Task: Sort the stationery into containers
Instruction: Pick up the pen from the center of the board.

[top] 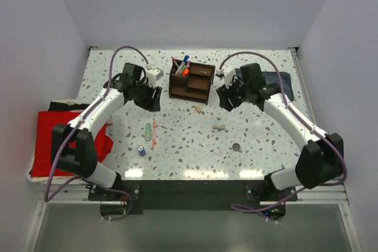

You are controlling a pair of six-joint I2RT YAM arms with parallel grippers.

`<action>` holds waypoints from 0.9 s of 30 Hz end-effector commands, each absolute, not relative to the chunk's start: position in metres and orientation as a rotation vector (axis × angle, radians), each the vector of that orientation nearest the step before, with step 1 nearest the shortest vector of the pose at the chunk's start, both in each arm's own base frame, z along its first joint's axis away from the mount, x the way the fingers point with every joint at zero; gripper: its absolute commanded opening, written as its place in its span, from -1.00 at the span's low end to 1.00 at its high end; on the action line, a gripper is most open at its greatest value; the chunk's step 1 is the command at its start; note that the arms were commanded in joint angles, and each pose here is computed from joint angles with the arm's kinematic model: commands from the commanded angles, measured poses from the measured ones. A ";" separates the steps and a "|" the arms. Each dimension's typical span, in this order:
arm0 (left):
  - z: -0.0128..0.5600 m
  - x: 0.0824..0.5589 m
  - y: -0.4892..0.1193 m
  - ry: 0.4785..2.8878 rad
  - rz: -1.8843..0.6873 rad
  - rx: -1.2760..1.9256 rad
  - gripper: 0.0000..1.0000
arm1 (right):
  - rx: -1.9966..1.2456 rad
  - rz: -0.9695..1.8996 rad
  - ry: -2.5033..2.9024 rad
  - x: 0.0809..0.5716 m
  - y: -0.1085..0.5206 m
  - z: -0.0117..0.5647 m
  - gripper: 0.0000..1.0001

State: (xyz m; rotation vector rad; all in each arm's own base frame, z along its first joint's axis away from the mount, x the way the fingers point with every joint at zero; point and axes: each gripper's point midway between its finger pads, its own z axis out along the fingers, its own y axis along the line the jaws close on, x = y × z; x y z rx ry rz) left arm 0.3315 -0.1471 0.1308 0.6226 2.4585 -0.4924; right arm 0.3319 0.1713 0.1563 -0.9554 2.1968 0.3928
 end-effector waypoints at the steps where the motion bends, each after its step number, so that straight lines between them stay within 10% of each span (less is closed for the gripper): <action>1: 0.121 0.297 -0.128 2.565 -0.432 0.510 0.05 | -0.857 0.497 2.110 0.325 0.184 0.186 0.15; 27: 0.041 0.263 -0.154 2.798 -0.574 0.511 -0.19 | -0.858 0.495 2.119 0.292 0.170 0.169 0.15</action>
